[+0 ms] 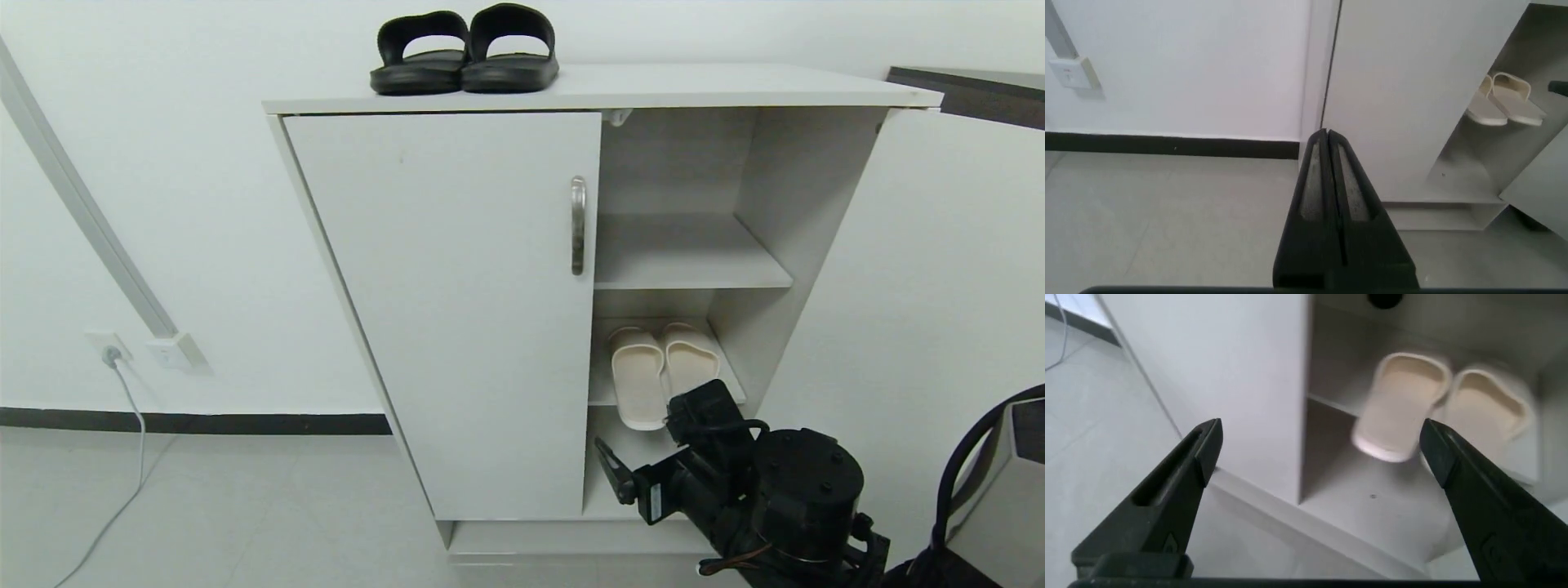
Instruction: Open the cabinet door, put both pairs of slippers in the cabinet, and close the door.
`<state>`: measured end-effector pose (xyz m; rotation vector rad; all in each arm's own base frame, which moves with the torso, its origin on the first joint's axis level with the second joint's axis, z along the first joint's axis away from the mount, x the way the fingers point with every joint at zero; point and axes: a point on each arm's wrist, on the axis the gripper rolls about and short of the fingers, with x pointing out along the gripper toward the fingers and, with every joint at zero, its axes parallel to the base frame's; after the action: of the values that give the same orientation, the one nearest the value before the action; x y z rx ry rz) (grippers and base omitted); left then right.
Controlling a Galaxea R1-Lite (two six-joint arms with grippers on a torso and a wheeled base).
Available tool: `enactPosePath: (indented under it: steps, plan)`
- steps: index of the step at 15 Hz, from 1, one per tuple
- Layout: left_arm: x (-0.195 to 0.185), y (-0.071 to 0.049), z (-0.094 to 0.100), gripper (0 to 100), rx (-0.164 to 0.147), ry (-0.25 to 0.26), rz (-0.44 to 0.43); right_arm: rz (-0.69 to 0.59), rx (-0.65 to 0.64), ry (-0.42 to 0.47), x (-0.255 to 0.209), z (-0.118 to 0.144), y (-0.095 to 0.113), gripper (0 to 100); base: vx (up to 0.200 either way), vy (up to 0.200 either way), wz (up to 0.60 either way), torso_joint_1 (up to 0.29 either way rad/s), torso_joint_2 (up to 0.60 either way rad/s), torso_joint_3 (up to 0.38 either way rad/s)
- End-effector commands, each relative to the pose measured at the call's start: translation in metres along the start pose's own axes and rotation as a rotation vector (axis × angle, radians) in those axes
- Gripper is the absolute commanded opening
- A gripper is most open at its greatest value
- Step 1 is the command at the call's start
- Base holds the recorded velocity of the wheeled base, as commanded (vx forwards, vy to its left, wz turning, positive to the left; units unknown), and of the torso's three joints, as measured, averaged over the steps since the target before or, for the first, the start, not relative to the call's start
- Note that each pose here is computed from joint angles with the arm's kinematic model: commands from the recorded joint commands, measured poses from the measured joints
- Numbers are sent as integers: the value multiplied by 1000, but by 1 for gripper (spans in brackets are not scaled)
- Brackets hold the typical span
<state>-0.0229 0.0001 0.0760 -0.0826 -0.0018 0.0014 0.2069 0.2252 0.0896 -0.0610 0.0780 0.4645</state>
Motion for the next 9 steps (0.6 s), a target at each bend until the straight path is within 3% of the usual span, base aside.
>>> enactPosePath:
  steps: [1,8,9]
  plan:
    - [0,0,0,0,0,2,0,2,-1,2,0,-1,1,100,0,200,0,7,2,2]
    - [0,0,0,0,0,2,0,3,-2,4,1,-2,1,100,0,200,0,2,2,3]
    - [0,0,0,0,0,2,0,2,-2,4,1,-2,1,100,0,0,0,0,0,0]
